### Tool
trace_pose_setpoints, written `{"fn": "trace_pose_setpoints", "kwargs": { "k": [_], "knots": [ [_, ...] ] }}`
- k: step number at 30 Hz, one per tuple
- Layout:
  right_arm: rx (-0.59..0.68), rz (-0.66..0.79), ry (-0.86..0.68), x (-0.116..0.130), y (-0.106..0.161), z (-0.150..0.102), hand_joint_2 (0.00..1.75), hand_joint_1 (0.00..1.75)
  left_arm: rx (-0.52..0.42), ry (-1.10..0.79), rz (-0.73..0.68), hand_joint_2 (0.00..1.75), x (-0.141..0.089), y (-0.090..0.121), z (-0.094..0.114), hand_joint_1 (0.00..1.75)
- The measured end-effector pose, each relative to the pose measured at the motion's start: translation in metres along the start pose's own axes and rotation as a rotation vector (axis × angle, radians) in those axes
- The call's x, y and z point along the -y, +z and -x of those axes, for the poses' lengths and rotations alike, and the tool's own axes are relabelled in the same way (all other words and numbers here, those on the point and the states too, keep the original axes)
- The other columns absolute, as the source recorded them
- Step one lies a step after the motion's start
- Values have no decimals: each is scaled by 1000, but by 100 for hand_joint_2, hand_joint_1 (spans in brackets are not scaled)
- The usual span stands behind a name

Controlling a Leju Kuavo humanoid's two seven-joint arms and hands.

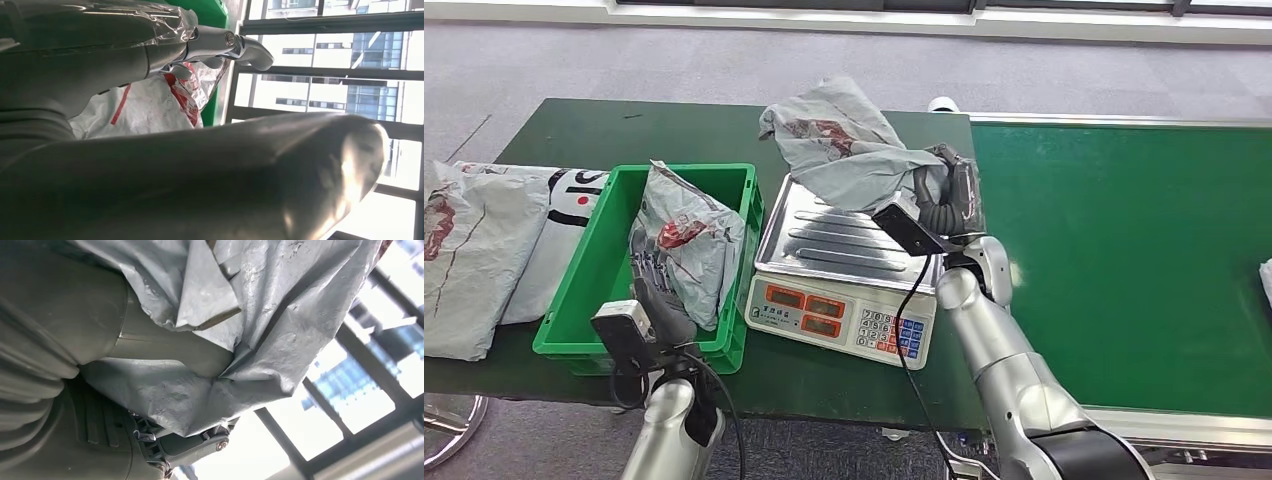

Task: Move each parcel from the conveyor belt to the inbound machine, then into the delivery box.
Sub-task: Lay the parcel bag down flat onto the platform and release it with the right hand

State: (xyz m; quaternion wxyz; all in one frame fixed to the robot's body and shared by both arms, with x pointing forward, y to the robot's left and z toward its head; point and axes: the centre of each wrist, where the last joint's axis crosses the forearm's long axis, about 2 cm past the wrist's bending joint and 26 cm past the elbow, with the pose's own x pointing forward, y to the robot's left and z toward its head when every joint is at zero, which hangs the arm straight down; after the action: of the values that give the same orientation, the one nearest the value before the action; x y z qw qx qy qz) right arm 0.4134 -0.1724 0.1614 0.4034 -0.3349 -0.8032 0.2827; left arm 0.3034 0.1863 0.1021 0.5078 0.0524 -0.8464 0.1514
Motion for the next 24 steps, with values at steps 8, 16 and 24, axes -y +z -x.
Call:
{"fn": "trace_pose_setpoints", "kwargs": {
  "k": [8, 16, 24],
  "knots": [
    [-71, -113, -139, -31, 19, -21, 175, 175, -3, -8, 19, 0, 8, -2, 1, 0],
    [-158, -144, -113, -40, 29, -26, 175, 0, 4, -21, 36, 0, 17, -5, 1, 0],
    [-174, -156, -94, -43, 35, -26, 175, 0, 6, -26, 41, 0, 19, -5, 1, 0]
  ]
}}
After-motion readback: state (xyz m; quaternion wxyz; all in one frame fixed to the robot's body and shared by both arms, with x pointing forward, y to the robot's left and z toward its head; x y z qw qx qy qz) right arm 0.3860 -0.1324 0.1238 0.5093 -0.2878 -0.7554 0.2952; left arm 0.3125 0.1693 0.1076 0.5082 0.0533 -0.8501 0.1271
